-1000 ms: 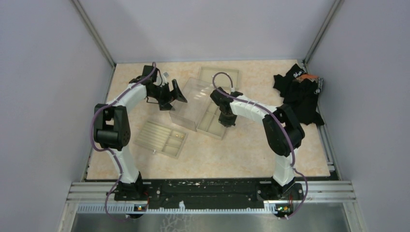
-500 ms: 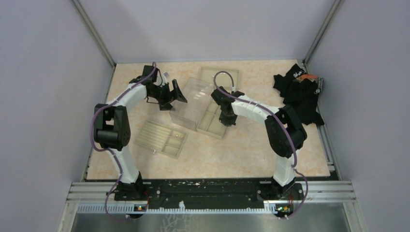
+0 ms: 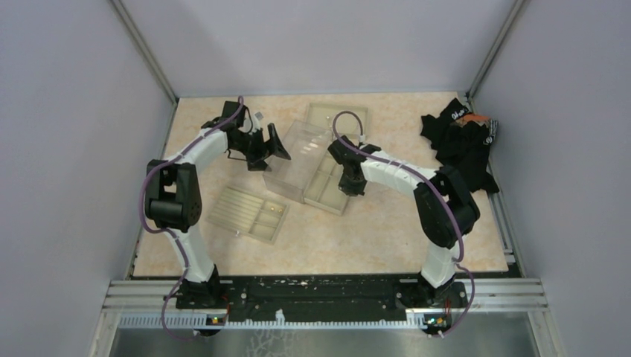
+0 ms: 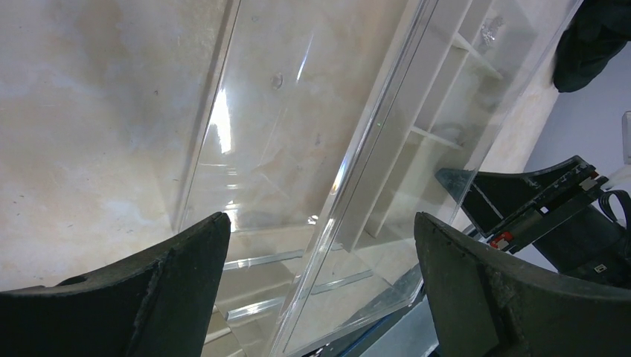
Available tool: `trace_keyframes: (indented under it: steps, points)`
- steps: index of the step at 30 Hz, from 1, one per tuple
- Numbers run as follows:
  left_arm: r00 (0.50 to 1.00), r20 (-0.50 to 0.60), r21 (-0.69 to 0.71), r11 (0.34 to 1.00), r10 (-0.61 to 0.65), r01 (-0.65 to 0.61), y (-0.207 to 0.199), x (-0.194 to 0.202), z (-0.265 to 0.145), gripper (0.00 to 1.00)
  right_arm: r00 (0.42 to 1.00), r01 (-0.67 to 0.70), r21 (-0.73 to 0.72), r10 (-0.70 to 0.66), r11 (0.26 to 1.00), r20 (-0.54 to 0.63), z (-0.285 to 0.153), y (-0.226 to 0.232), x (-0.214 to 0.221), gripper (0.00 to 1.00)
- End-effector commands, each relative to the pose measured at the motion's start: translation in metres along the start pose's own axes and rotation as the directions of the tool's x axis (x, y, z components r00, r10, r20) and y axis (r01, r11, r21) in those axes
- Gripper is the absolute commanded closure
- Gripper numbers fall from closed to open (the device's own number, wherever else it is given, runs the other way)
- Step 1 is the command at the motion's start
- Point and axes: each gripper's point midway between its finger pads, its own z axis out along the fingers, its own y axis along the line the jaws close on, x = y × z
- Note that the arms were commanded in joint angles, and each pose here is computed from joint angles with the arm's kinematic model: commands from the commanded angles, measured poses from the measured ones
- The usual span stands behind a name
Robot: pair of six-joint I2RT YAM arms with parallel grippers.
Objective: Organize the mixed jewelry
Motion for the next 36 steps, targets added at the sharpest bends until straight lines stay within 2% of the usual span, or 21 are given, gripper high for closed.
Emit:
trace_keyframes:
  steps: [1, 17, 32, 36]
  points:
    - [0.999, -0.022, 0.039, 0.999, 0.03, -0.029, -0.016, 0.006, -0.005, 0.01, 0.998, -0.043, -0.098, 0.047, 0.994, 0.046, -0.019, 0.013, -0.013, 1.0]
    - [0.998, -0.032, 0.054, 0.997, 0.054, -0.052, -0.022, 0.013, -0.007, 0.01, 1.0, -0.004, -0.092, 0.004, 0.996, -0.001, -0.009, 0.005, 0.008, 1.0]
    - [0.996, -0.047, 0.073, 0.995, 0.076, -0.072, -0.027, 0.018, -0.007, 0.01, 1.0, 0.007, -0.136, -0.008, 0.991, -0.004, -0.014, 0.036, 0.007, 1.0]
    - [0.996, -0.045, 0.066, 0.995, 0.078, -0.074, -0.027, 0.019, -0.008, 0.01, 1.0, -0.019, -0.09, 0.018, 0.996, -0.004, -0.013, 0.033, 0.006, 1.0]
